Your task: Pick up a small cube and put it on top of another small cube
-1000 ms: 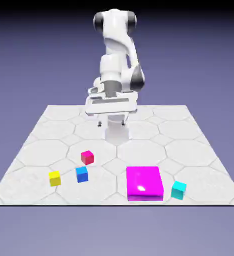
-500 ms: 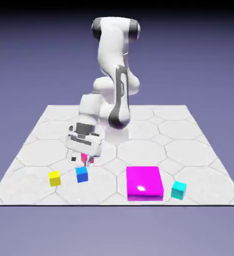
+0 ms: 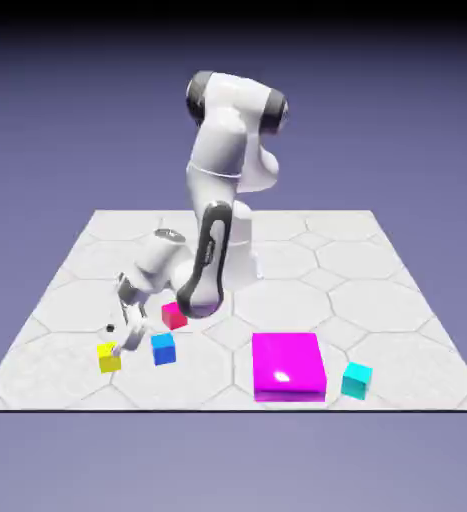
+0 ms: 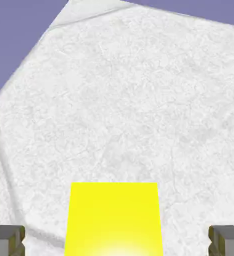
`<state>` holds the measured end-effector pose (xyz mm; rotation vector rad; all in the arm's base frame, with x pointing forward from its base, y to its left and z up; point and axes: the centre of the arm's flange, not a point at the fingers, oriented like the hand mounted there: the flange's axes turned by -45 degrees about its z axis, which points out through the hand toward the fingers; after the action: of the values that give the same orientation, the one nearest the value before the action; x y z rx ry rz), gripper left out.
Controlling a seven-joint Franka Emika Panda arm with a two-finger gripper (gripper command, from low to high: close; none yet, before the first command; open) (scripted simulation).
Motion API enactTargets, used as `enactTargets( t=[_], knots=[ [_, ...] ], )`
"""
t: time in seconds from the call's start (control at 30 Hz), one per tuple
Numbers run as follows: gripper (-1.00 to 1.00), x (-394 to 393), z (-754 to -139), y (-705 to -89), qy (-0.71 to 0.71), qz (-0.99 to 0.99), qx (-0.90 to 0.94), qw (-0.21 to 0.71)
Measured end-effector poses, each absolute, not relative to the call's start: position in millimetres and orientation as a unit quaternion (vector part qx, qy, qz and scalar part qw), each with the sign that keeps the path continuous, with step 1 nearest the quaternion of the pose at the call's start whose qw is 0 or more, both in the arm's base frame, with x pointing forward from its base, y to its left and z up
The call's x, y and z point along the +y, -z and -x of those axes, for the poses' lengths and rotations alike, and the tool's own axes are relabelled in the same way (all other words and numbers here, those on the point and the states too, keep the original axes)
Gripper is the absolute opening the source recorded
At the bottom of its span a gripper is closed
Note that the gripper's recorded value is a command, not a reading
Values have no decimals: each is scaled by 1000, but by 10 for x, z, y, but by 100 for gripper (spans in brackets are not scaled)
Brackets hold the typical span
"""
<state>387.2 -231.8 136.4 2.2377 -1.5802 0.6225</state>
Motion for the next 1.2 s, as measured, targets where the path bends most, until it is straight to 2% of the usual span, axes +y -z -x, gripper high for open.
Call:
enactTargets(
  t=[0.13, 0.17, 0.6, 0.9, 1.2],
  knots=[
    [0, -2392, -3898, -1106, -219, -785, -558, 157],
    [-100, -2396, -3899, -1086, -219, -785, -558, 156],
    [-100, -2060, -3890, -1724, -221, -797, -542, 150],
    [-100, -645, -4600, -1873, -246, -916, -307, 80],
    [-100, 1018, -4683, -2064, -261, -964, -47, 8]
  ],
)
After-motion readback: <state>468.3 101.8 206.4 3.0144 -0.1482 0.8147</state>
